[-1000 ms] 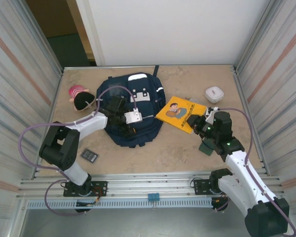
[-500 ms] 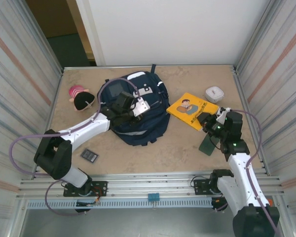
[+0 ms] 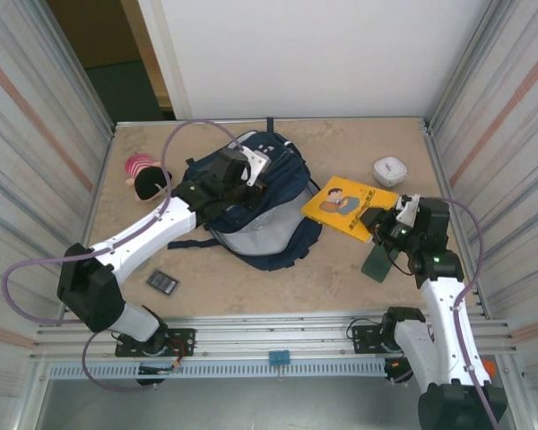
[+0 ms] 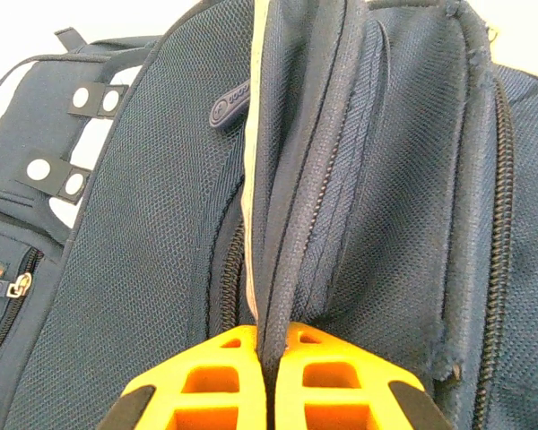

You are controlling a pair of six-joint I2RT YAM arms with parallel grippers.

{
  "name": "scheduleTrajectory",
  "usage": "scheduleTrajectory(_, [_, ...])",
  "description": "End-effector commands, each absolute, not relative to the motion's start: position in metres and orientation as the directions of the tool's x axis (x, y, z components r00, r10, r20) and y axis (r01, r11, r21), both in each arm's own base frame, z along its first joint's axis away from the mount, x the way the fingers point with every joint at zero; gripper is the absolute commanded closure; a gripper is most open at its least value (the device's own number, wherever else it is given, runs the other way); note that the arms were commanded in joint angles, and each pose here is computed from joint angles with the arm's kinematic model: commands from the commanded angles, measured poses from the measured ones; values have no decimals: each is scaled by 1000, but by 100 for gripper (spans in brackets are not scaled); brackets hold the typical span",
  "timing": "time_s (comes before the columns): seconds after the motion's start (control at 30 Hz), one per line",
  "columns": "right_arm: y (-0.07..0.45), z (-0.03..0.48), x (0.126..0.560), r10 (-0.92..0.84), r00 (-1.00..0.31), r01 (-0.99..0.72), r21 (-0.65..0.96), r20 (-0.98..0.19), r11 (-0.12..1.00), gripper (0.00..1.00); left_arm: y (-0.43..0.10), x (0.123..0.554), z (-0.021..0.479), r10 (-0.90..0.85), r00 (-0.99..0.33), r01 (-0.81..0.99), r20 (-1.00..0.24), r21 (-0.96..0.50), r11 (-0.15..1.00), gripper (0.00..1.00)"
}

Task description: Pack the student bag

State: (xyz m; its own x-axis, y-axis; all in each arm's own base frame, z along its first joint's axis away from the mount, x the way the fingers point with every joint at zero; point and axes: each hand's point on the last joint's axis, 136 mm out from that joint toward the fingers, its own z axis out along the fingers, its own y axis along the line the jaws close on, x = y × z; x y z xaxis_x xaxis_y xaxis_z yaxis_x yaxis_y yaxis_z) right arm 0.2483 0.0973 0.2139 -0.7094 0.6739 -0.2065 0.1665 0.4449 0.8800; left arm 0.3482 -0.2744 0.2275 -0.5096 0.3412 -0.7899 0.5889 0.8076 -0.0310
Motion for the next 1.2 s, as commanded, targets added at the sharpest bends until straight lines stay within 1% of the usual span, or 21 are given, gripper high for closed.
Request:
scheduleTrajectory(0.0, [123, 242, 237, 614, -751, 40, 910, -245, 412, 99, -283, 356, 296, 167, -447, 585, -879, -145, 798, 100])
scheduleTrajectory(0.07, [140, 239, 239, 593, -773, 26, 922, -226, 385, 99, -288, 355, 301, 163, -452, 610, -877, -170, 774, 100])
scheduleTrajectory(0.13, [154, 238, 247, 592, -767, 5, 922, -245, 388, 100, -291, 355, 306, 150, -454, 629, -879, -197, 752, 100])
scheduleTrajectory(0.2, [168, 241, 258, 605, -748, -30, 925, -273, 380, 100, -290, 358, 313, 108, -466, 630, -878, -244, 737, 100])
scheduleTrajectory(0.27, [179, 239, 273, 664, -702, -26, 941, -258, 337, 100, -289, 361, 322, 66, -475, 633, -877, -289, 718, 100])
scheduleTrajectory(0.33, [188, 236, 284, 709, -658, -35, 950, -254, 309, 100, -290, 362, 326, 67, -471, 642, -880, -290, 710, 100])
scheduleTrajectory(0.43, [203, 235, 299, 738, -613, -58, 947, -283, 315, 100, -292, 364, 327, 74, -472, 658, -879, -295, 693, 100])
scheduleTrajectory(0.5, [218, 230, 308, 730, -612, -73, 940, -306, 333, 99, -293, 364, 328, 71, -475, 663, -877, -303, 684, 100])
scheduleTrajectory(0.63, [244, 226, 327, 729, -605, -92, 938, -320, 334, 100, -294, 363, 329, 74, -475, 676, -877, -310, 669, 100])
scheduleTrajectory(0.73, [262, 217, 342, 737, -602, -83, 942, -307, 324, 100, -294, 364, 330, 69, -484, 681, -872, -326, 656, 100])
scheduleTrajectory(0.87, [286, 207, 365, 751, -600, -88, 956, -276, 281, 99, -299, 362, 333, 74, -487, 704, -871, -341, 624, 100])
scheduleTrajectory(0.97, [303, 192, 385, 754, -608, -51, 960, -249, 276, 97, -302, 361, 335, 73, -486, 716, -871, -349, 605, 100])
scheduleTrajectory(1.17, [331, 137, 414, 767, -615, 114, 942, -184, 317, 82, -304, 362, 339, 68, -484, 724, -872, -355, 591, 100])
